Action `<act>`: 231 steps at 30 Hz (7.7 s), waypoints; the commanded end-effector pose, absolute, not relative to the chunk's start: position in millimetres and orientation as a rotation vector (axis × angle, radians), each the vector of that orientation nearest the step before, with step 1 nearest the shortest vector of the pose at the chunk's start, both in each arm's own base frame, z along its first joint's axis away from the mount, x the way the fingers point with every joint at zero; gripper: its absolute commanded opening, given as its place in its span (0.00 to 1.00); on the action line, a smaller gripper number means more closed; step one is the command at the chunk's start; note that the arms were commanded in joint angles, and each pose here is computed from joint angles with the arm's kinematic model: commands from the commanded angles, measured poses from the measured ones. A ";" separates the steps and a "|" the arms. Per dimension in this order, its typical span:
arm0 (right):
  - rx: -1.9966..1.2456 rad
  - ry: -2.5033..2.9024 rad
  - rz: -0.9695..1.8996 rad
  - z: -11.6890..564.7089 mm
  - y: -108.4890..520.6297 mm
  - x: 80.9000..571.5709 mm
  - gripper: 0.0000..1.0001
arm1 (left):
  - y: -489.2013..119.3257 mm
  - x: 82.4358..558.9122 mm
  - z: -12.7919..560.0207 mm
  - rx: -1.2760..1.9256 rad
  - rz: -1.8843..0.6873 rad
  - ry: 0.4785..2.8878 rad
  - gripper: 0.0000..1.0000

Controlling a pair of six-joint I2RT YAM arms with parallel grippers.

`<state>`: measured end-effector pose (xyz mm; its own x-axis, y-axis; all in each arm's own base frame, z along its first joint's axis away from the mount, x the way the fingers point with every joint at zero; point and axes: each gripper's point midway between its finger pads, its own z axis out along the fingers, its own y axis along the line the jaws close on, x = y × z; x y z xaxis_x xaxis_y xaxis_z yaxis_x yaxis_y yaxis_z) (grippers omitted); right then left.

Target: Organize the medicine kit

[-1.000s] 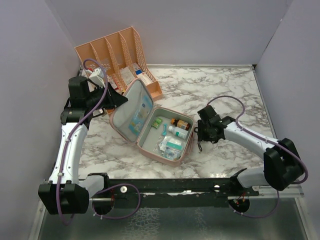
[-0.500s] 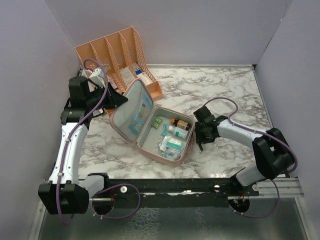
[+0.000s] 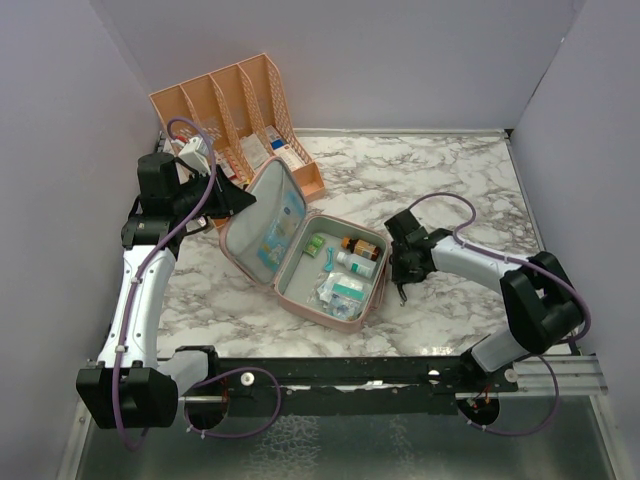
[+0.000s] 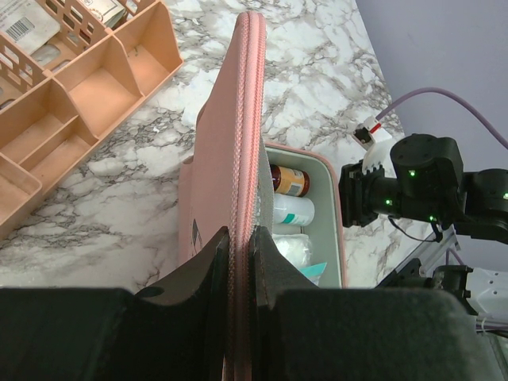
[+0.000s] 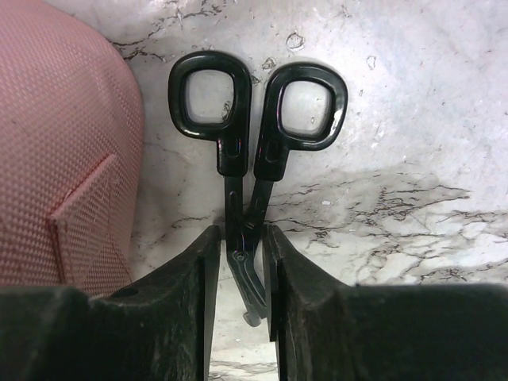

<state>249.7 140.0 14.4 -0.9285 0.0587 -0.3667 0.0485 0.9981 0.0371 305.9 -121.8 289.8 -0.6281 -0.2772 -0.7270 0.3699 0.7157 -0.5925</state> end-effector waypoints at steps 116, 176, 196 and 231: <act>0.481 2.708 -0.100 16.0 105.8 240.0 0.32 | -122.2 303.0 272.9 0.049 -0.931 2.100 0.00; -0.120 1.646 0.794 347.6 332.7 321.2 0.03 | -126.8 305.9 278.8 0.022 -0.983 2.094 0.00; -0.227 1.397 1.165 378.8 435.8 305.3 0.06 | -130.3 304.6 289.9 0.006 -1.022 2.075 0.00; 0.040 1.955 1.184 256.6 458.2 266.4 0.09 | -129.5 311.0 294.1 -0.012 -1.016 2.053 0.00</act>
